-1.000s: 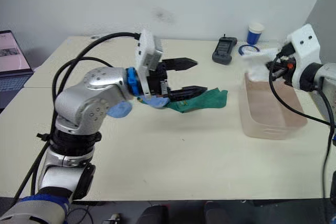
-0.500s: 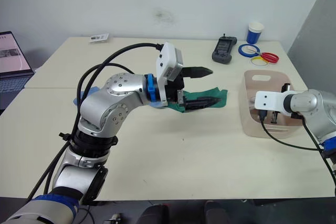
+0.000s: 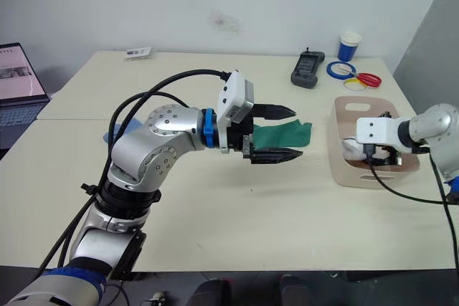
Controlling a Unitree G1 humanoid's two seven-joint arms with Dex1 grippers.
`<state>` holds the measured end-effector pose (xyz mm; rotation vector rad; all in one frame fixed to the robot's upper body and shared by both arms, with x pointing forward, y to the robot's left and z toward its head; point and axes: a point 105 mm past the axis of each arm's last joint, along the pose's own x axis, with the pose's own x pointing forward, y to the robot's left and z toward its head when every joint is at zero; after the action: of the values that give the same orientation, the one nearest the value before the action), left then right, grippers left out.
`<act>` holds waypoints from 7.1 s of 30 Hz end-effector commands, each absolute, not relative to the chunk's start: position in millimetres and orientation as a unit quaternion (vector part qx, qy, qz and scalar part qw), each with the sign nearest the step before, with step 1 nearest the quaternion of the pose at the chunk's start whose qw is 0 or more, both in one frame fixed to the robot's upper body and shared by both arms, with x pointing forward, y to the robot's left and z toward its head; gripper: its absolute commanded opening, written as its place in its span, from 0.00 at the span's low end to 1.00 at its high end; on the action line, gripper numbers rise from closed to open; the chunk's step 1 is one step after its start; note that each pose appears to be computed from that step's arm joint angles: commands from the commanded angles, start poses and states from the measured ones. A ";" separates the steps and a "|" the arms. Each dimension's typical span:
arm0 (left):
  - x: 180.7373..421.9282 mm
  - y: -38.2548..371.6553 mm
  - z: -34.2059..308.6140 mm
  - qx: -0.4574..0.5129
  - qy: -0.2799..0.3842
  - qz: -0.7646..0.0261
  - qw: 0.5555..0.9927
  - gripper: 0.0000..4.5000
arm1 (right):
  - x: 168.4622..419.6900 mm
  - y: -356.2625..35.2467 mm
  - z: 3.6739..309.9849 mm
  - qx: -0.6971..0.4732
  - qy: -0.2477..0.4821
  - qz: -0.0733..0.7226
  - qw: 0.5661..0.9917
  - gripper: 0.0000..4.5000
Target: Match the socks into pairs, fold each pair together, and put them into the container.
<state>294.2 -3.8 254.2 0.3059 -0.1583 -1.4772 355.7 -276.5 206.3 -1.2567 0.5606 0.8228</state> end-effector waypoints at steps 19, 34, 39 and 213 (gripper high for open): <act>316.1 153.6 160.4 0.125 -0.026 -0.293 0.947 1.00 | 332.6 -97.8 206.2 -0.225 -0.074 0.364 0.901 0.99; 257.7 217.9 76.0 0.083 0.039 -0.079 0.993 1.00 | 315.2 -115.7 112.4 -0.184 -0.023 0.241 0.953 0.99; 282.3 240.7 95.3 0.105 0.034 -0.074 0.991 1.00 | 311.2 -91.6 134.7 -0.140 -0.031 0.335 0.931 0.99; 360.5 178.5 102.8 -0.011 0.152 -0.219 0.964 0.01 | 267.4 -19.8 111.7 -0.262 0.058 0.665 0.697 0.89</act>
<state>359.7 179.0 89.8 -0.0295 0.3565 -0.4550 272.0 -23.5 105.9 -0.5063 0.2011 1.4257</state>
